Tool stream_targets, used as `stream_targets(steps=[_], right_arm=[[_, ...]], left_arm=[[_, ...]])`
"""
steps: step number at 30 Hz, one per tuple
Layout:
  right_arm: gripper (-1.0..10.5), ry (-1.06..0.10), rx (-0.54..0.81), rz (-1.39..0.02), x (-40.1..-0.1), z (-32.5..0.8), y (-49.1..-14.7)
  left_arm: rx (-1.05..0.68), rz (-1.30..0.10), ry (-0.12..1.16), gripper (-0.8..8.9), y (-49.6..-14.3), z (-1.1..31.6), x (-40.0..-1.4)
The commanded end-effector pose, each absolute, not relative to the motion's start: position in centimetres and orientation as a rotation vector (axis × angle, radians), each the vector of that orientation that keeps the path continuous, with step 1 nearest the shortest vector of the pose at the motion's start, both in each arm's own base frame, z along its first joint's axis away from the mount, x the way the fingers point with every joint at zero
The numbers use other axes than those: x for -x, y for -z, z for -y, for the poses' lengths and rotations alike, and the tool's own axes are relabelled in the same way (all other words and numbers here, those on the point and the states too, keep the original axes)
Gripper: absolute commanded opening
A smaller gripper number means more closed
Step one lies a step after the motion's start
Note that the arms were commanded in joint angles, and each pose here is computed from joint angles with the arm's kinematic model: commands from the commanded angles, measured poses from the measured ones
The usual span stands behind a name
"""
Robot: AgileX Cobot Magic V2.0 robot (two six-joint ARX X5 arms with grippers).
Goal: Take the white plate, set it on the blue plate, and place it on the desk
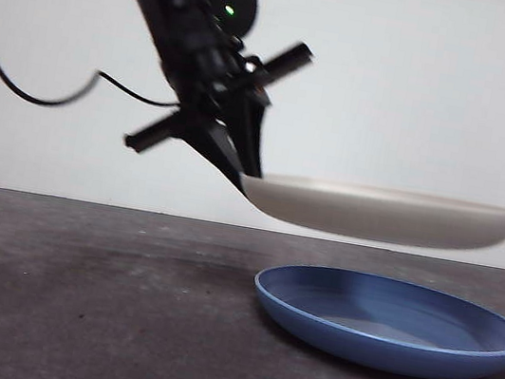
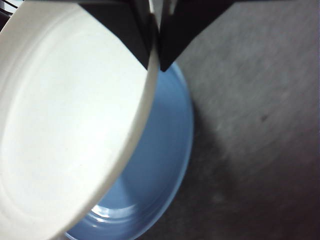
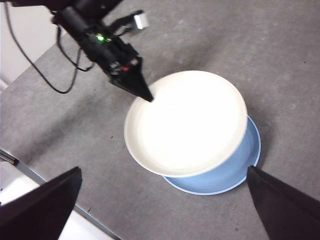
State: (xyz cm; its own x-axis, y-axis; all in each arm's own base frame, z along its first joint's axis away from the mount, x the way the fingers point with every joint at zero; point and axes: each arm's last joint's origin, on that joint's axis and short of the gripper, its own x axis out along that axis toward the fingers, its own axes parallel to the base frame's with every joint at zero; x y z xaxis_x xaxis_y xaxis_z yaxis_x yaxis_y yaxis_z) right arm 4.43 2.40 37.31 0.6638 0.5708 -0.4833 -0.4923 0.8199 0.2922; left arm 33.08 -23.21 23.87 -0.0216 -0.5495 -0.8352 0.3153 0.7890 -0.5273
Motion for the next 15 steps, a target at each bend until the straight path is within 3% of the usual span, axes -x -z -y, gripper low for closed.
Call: stream_targets(steps=[1, 15], right_arm=[[5.8, -0.616, -0.127, -0.572, -4.3, -2.4, -37.8], [5.8, -0.616, -0.122, -0.586, -4.2, -2.4, -37.7]], left_arm=[[0.200, -1.444, 0.707, 0.14, -23.1, 24.9, -33.9], [0.160, -1.518, 0.684, 0.14, -19.4, 26.9, -34.9]])
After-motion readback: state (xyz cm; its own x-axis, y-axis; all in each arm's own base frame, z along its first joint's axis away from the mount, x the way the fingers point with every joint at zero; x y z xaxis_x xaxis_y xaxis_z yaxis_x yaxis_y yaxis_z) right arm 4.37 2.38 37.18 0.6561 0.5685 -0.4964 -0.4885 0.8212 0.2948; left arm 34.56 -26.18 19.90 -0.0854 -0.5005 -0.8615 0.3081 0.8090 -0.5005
